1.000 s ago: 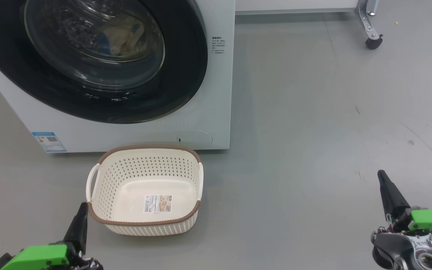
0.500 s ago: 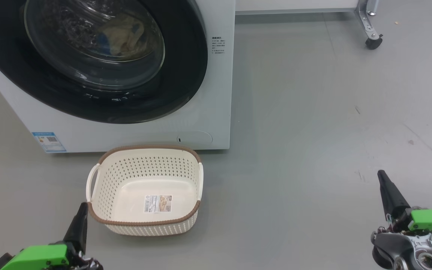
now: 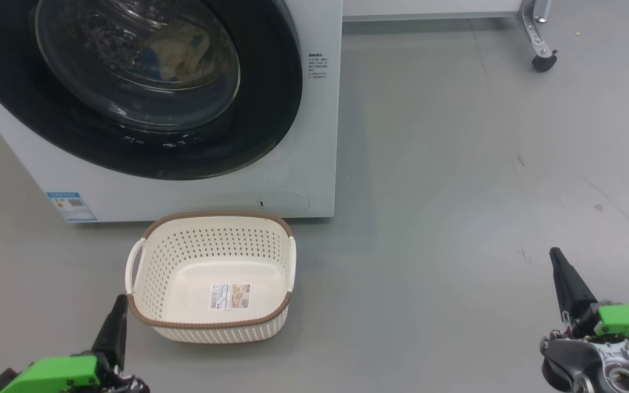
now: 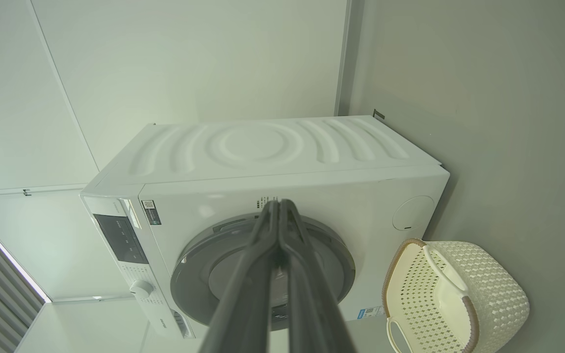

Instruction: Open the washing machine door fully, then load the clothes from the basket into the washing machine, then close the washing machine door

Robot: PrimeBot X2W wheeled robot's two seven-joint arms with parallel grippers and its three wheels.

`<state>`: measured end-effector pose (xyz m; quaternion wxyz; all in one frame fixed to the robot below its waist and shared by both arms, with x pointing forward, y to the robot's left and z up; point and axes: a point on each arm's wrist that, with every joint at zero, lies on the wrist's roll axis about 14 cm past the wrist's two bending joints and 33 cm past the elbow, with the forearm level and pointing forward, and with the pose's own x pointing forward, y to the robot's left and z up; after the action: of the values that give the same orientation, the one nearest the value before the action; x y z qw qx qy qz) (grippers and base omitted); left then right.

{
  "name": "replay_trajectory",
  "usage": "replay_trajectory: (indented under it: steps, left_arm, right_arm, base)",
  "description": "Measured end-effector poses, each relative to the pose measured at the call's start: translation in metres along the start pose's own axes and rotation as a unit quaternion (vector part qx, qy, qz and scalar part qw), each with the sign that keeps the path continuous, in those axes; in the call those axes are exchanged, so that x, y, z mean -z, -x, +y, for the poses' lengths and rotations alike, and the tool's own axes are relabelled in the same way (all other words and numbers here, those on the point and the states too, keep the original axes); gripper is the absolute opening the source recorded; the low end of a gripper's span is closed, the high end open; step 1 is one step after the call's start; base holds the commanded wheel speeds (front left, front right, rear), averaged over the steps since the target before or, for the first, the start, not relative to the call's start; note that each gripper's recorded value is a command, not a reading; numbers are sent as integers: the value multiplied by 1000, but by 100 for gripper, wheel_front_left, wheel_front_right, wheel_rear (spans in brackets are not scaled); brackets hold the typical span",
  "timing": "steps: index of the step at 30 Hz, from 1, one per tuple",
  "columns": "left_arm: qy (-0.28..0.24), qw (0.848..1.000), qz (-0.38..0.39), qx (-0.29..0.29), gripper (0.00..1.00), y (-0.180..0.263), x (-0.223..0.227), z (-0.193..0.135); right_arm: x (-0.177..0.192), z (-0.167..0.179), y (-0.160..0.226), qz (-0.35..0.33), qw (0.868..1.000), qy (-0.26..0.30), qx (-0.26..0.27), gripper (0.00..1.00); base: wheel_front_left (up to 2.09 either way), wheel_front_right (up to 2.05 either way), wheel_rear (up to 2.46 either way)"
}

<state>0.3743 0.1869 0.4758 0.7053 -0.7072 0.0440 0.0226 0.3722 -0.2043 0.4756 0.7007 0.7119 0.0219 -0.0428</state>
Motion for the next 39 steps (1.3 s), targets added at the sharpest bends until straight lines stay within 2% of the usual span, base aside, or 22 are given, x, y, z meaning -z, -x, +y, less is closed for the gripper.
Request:
replay_trajectory:
  steps: [39]
  left_arm:
    - [1,1000,-5,0,0,0,-3,0]
  right_arm:
    - [0,0,0,0,1000,0,0,0]
  base:
    - [0,0,0]
